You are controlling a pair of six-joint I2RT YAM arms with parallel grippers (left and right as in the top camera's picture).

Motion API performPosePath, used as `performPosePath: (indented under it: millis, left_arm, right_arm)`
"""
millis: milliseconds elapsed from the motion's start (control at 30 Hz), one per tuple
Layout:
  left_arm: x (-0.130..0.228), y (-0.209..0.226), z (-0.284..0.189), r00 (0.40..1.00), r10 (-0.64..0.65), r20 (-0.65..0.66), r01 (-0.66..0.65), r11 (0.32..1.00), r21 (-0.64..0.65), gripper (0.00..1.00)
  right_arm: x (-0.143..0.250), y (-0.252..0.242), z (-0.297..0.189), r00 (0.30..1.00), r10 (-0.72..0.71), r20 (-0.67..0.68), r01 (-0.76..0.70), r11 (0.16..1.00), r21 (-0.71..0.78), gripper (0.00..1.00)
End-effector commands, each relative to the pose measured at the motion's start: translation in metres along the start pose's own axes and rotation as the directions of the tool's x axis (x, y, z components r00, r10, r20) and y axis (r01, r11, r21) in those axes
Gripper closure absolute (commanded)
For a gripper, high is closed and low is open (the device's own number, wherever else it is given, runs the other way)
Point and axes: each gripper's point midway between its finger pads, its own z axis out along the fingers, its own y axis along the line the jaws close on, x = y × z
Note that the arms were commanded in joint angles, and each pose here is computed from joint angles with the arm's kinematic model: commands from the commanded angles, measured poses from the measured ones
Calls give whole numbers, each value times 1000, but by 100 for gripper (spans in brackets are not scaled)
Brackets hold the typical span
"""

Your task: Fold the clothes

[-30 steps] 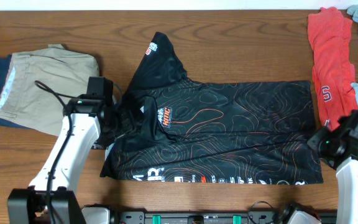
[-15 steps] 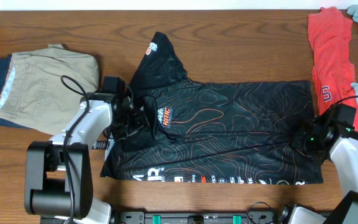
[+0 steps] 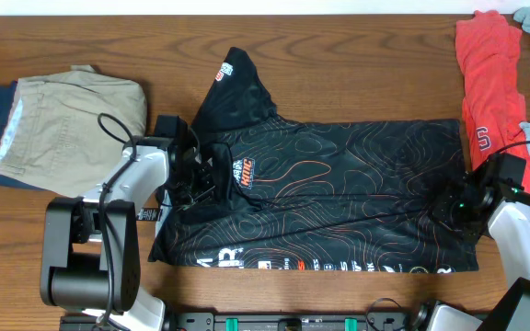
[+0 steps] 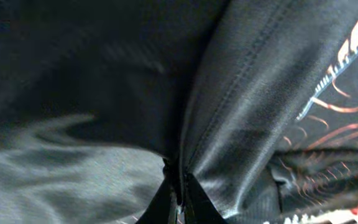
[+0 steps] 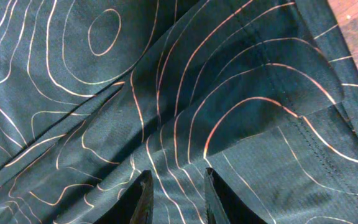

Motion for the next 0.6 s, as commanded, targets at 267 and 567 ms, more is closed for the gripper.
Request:
performPosePath:
  millis: [267, 567]
  left_arm:
    - [73, -7, -11, 937, -139, -322, 160, 986, 39, 94]
    - [76, 12, -9, 943, -123, -308, 115, 992, -45, 83]
  right_arm:
    - [-5, -10, -2, 1000, -22, 17, 20, 997, 73, 74]
    - [-5, -9, -2, 1000, -19, 18, 17, 997, 73, 74]
